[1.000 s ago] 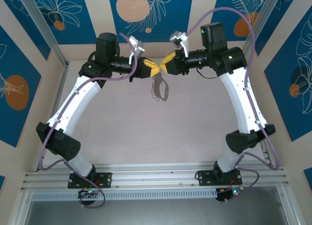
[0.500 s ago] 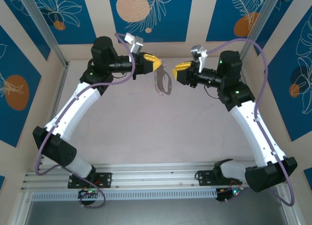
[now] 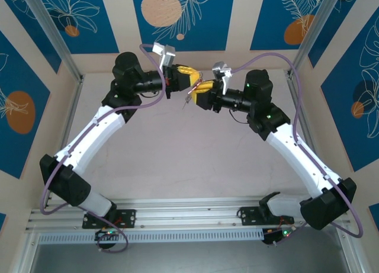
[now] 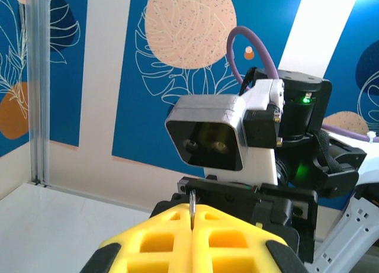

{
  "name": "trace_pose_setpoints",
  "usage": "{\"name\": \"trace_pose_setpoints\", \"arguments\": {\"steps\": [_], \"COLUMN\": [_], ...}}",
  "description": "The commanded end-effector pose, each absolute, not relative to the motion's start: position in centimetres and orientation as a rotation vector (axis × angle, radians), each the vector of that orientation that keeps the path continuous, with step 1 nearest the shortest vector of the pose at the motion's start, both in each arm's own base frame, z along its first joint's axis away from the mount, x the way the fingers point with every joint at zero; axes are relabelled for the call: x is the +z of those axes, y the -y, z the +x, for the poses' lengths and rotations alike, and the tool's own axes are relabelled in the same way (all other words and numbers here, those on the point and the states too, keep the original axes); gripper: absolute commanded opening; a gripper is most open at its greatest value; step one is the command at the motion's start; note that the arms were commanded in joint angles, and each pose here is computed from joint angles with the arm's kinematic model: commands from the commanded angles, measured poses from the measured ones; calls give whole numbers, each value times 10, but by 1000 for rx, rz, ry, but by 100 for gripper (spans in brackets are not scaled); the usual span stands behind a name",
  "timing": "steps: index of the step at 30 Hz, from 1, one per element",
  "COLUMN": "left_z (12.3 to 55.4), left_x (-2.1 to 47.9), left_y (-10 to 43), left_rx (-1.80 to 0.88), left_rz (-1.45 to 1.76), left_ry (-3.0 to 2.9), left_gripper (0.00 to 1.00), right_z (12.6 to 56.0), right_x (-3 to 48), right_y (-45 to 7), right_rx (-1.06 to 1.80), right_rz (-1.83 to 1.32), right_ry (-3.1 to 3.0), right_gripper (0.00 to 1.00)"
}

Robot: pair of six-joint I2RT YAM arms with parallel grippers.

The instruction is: Put the keys on the keyring

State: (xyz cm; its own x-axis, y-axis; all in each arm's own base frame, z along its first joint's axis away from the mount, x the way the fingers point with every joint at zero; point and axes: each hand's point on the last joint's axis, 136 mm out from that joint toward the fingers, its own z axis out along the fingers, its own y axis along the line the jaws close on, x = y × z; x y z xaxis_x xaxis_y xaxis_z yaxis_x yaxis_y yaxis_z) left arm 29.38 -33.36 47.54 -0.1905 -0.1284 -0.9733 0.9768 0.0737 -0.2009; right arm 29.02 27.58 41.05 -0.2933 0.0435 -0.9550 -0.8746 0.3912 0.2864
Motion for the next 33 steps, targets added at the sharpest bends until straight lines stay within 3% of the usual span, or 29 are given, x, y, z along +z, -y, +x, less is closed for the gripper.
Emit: {"name": "trace_pose_setpoints", "arguments": {"steps": [1,12,18,26,33], "left_z": [280,277,273,271,271], "left_x": [510,527,530,532,532], "left_y": [325,318,318,318,320], "left_rx": [-1337,-1364,-1377,-1378,-1374], "left_rz": [904,848,853,855,856], "left_ry": [-1177,-1121,-1109,-1106,-1107], "left_gripper": [0,0,0,0,0], "right_z": [290,278,272,260,263], "right_x": [428,421,452,498,508], "right_y": [-268,-217,-186,-206,-228], "right_rx": [1050,919,893,995,1032], "right_rz": [-729,-619,-515,-616,-673], "right_ry": [-1556,-1595,-1494,-1368,-1329], "right_gripper": [41,40,33,39,40]}}
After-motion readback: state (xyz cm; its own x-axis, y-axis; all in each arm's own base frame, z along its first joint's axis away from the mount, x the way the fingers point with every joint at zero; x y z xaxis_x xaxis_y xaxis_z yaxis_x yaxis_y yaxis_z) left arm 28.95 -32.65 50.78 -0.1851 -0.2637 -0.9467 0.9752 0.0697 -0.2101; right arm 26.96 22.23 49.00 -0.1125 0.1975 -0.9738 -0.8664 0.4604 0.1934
